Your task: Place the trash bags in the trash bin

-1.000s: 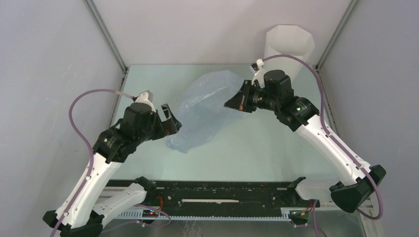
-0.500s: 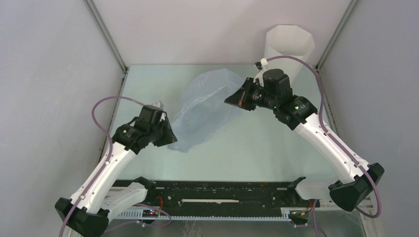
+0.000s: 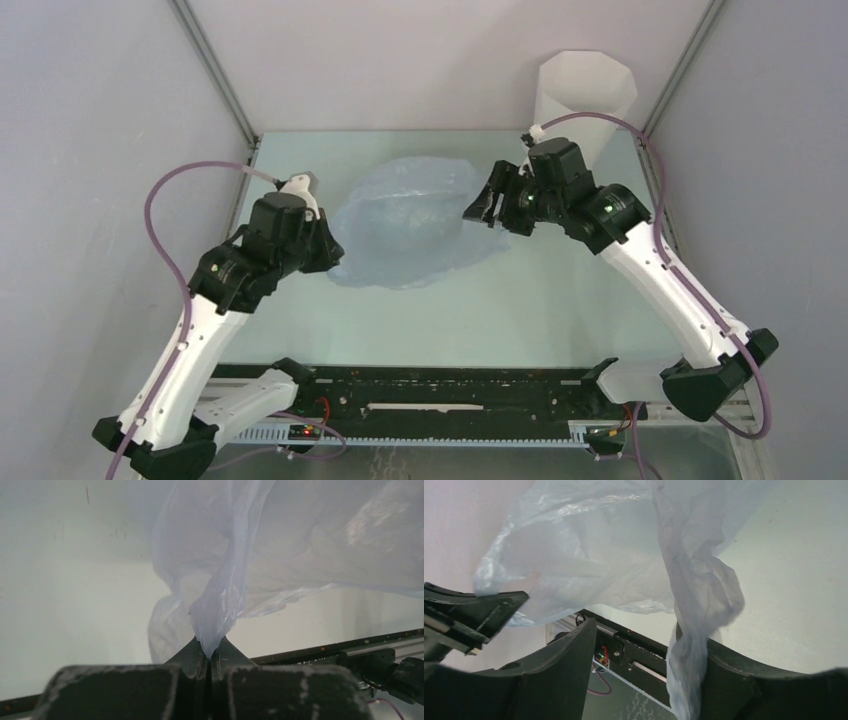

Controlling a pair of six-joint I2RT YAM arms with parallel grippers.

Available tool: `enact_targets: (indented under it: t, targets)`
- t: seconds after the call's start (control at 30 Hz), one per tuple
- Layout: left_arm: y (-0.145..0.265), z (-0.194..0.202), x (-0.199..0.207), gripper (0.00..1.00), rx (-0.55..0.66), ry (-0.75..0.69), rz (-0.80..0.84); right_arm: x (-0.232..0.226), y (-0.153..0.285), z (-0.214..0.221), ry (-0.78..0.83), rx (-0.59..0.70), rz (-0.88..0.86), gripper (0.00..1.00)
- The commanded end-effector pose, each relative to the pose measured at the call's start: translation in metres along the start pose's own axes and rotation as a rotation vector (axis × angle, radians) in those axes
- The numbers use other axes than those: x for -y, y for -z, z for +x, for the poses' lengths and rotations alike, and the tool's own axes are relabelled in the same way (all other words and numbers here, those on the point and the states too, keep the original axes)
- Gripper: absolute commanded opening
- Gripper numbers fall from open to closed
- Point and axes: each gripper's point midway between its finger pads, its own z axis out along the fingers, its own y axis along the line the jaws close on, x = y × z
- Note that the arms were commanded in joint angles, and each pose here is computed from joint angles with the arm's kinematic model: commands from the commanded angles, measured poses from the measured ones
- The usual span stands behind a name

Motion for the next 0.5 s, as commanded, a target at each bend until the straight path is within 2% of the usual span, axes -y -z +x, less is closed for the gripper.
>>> enact_targets:
  t: [0.0, 0.13, 0.27, 0.47]
  targets:
    - [0.026, -0.037, 0.007, 0.0, 0.132, -0.084, -0.007, 0.015, 0.05, -0.02, 0.051, 0.104, 0.082, 0.69]
    - [0.031, -0.041, 0.007, 0.0, 0.172, -0.106, 0.001, 0.032, 0.083, -0.036, 0.0, 0.178, 0.12, 0.77]
    - [0.033, -0.036, 0.005, 0.0, 0.176, -0.117, 0.01, 0.049, 0.112, -0.056, -0.038, 0.271, 0.177, 0.79]
    - [0.036, -0.044, 0.007, 0.0, 0.195, -0.135, 0.01, 0.109, 0.14, -0.123, -0.202, 0.508, 0.363, 0.77]
